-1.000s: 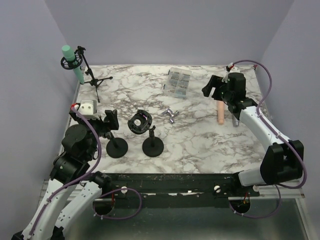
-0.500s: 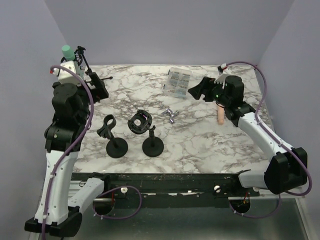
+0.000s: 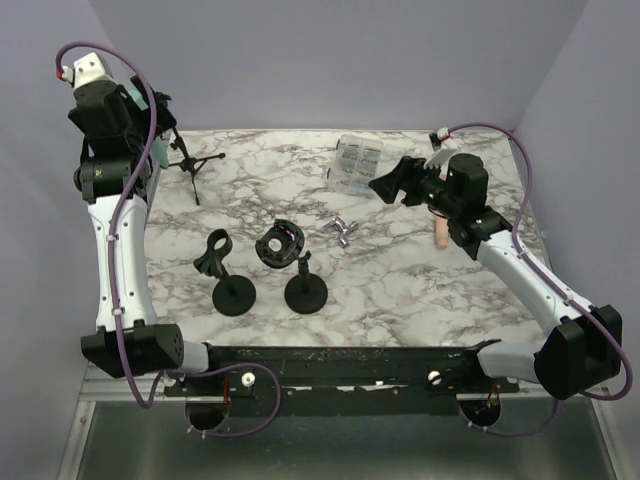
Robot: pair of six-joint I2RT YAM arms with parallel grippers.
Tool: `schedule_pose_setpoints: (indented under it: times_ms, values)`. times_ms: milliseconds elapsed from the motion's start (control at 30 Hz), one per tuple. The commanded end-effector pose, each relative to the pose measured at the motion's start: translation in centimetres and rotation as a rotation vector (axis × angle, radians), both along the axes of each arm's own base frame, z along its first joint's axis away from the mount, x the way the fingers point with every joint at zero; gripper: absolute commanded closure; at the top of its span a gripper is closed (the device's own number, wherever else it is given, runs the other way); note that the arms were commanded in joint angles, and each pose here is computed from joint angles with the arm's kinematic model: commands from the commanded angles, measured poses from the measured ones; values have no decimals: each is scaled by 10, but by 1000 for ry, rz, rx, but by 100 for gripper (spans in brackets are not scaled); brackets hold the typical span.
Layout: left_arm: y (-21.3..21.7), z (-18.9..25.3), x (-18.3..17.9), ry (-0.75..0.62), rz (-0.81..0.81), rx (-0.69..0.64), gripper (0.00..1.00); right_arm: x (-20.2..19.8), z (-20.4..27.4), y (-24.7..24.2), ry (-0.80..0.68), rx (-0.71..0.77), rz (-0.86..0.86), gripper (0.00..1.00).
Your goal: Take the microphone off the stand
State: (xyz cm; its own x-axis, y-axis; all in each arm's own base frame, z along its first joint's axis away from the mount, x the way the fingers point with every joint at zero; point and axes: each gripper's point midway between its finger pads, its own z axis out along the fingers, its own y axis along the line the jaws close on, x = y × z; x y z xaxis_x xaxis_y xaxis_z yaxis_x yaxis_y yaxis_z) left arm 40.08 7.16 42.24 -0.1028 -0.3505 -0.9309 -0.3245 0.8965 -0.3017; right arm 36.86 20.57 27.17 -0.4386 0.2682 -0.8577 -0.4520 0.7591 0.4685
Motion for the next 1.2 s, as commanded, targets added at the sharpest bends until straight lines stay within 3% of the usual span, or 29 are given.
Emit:
schedule_pose_setpoints:
  times_ms: [0, 200, 533, 700, 1100, 1167]
  values:
    - [24, 13, 24, -4, 28, 74, 2, -1, -4, 3, -3, -12, 15, 17]
    - [51, -10, 63, 94, 91, 151, 3, 1, -9, 4, 8, -27, 18, 17]
    - [70, -35, 105, 148, 106, 234, 18, 7, -17, 0, 14, -58, -6, 17]
    - [74, -46, 114, 161, 117, 231, 32, 8, -21, 0, 21, -60, -4, 17]
    - [78, -48, 100, 208, 144, 252, 88, 9, -23, 1, 25, -55, -4, 17]
    - [73, -42, 93, 202, 137, 265, 93, 9, -23, 2, 23, -55, -2, 17]
